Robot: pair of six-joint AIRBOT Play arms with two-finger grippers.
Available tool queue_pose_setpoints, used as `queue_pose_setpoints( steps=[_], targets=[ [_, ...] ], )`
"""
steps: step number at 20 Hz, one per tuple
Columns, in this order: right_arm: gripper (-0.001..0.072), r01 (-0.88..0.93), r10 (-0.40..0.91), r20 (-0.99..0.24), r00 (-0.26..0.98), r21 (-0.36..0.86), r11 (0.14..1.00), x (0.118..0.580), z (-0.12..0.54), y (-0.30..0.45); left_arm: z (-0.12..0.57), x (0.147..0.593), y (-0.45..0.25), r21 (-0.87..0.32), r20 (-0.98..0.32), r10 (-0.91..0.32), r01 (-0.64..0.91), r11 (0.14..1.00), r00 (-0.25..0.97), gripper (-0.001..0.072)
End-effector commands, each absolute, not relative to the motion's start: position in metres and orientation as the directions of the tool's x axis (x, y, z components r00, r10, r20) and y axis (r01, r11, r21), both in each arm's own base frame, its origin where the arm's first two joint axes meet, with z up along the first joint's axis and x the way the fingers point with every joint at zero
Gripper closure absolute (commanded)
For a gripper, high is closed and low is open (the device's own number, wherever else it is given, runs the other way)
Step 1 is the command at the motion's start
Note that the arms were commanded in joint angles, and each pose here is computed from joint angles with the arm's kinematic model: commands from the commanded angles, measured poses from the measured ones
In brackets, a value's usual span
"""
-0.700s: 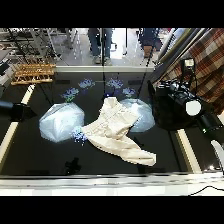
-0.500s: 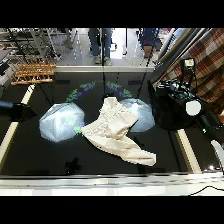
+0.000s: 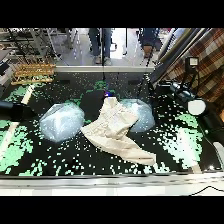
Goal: Fold the clothes and pants, and hang the long-sleeved shirts on hangers.
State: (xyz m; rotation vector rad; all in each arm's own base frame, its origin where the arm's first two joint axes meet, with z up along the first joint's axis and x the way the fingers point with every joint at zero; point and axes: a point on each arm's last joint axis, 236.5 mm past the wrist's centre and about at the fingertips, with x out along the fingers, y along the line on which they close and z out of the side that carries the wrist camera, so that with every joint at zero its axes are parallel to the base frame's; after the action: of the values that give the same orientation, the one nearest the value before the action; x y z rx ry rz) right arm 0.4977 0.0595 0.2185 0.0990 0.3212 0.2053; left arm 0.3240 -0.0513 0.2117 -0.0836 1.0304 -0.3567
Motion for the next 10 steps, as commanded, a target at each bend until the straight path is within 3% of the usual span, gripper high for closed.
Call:
queue_pose_setpoints(
  steps=[1,3,4,5,6,7,8,10],
  targets=[
    [0.0665,-0.262,0.25,-0.349,0.903,0.012,0.965,0.457,0.249,0.067,0.212,0.324,-0.051,-0.234,-0.824,-0.329,0.251,0.939,0.462,0.0698],
    [0.0662,-0.276,0.169,-0.379,0.91,-0.247,0.929,0.419,0.279,0.046,0.212,0.324,-0.051,-0.234,-0.824,-0.329,0.251,0.939,0.462,0.0698],
    [0.0663,-0.24,0.105,-0.396,0.912,-0.307,0.921,0.4,0.287,0.031,0.212,0.324,-0.051,-0.234,-0.824,-0.329,0.251,0.939,0.462,0.0698],
    [0.0568,-0.131,0.022,-0.413,0.91,-0.238,0.962,0.382,0.291,0.008,0.212,0.324,-0.051,-0.234,-0.824,-0.329,0.251,0.939,0.462,0.0698],
    [0.026,-0.003,-0.049,-0.476,0.878,-0.107,0.994,0.363,0.281,-0.015,0.212,0.324,-0.051,-0.234,-0.823,-0.329,0.251,0.939,0.463,0.0698],
    [0.0168,0.101,-0.095,-0.568,0.818,-0.022,0.995,0.342,0.261,-0.032,0.212,0.324,-0.051,-0.234,-0.824,-0.329,0.251,0.939,0.462,0.0699],
    [0.0168,0.158,-0.091,-0.677,0.73,0.037,0.987,0.321,0.234,-0.037,0.212,0.324,-0.051,-0.234,-0.824,-0.328,0.25,0.939,0.463,0.0698],
    [0.0169,0.093,0.057,-0.769,0.637,0.15,0.984,0.306,0.197,-0.009,0.212,0.324,-0.051,-0.234,-0.824,-0.329,0.251,0.939,0.462,0.0698]
  ],
)
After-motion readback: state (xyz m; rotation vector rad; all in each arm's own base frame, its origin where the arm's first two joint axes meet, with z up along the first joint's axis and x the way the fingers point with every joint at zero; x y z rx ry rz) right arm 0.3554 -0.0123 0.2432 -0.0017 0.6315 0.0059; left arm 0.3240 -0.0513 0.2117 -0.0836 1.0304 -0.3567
